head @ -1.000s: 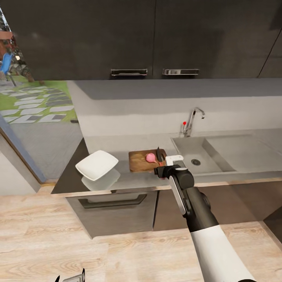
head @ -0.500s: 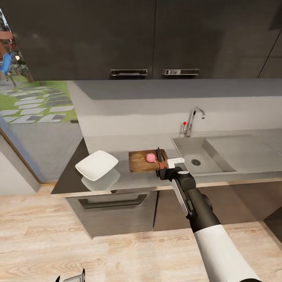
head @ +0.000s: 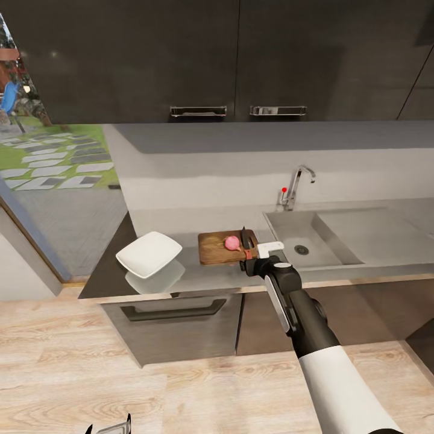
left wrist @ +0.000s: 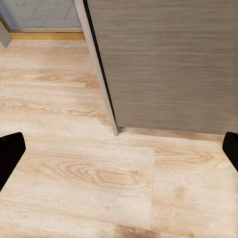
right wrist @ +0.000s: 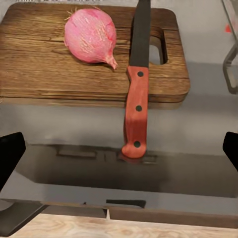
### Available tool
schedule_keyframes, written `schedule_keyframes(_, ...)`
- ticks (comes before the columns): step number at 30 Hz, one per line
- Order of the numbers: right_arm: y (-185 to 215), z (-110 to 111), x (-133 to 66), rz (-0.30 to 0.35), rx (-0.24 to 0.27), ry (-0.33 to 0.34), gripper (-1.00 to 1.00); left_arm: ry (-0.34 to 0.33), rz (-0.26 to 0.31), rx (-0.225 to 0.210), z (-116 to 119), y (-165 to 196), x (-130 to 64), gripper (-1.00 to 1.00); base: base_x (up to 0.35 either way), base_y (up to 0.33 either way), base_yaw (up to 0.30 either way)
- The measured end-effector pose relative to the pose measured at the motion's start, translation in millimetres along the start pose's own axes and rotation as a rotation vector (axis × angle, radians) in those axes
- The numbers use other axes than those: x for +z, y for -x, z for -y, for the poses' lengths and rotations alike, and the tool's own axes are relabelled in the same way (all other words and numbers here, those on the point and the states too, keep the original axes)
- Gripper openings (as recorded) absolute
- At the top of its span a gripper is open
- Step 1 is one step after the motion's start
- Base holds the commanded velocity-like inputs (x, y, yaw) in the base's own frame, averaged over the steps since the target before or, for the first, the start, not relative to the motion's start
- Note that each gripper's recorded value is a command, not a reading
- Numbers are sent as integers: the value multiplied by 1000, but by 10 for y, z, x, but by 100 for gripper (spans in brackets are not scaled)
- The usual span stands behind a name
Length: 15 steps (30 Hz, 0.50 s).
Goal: In the kitchen, take the Vidalia onion out of the sink, dice it on the chopping board with the paring knife, put the diced onion into the bowl on the countertop, then place both the paring knife and the chopping board into the sink.
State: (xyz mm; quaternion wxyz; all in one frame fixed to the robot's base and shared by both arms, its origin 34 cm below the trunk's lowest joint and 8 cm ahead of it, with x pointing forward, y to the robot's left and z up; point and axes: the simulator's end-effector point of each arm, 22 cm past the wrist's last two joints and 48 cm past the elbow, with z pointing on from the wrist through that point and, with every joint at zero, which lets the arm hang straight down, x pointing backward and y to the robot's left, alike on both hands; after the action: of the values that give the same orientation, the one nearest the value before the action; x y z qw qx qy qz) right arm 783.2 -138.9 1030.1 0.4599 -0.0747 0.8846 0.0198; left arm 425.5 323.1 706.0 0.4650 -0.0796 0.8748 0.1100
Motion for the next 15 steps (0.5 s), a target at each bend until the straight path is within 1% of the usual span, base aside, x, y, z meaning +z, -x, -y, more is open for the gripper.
schedule_keyframes(6, 34, 11, -4, 14, 0, -2, 100, -1, 0, 0, 2, 0, 0, 100, 0, 0, 0)
schedule_keyframes(10, 137, 27, -7, 61, 0, -5, 100, -1, 0, 0, 3, 0, 0, 100, 0, 0, 0)
schedule_keyframes(15, 150, 27, -8, 68, -2, -6, 100, -2, 0, 0, 4, 0, 0, 100, 0, 0, 0)
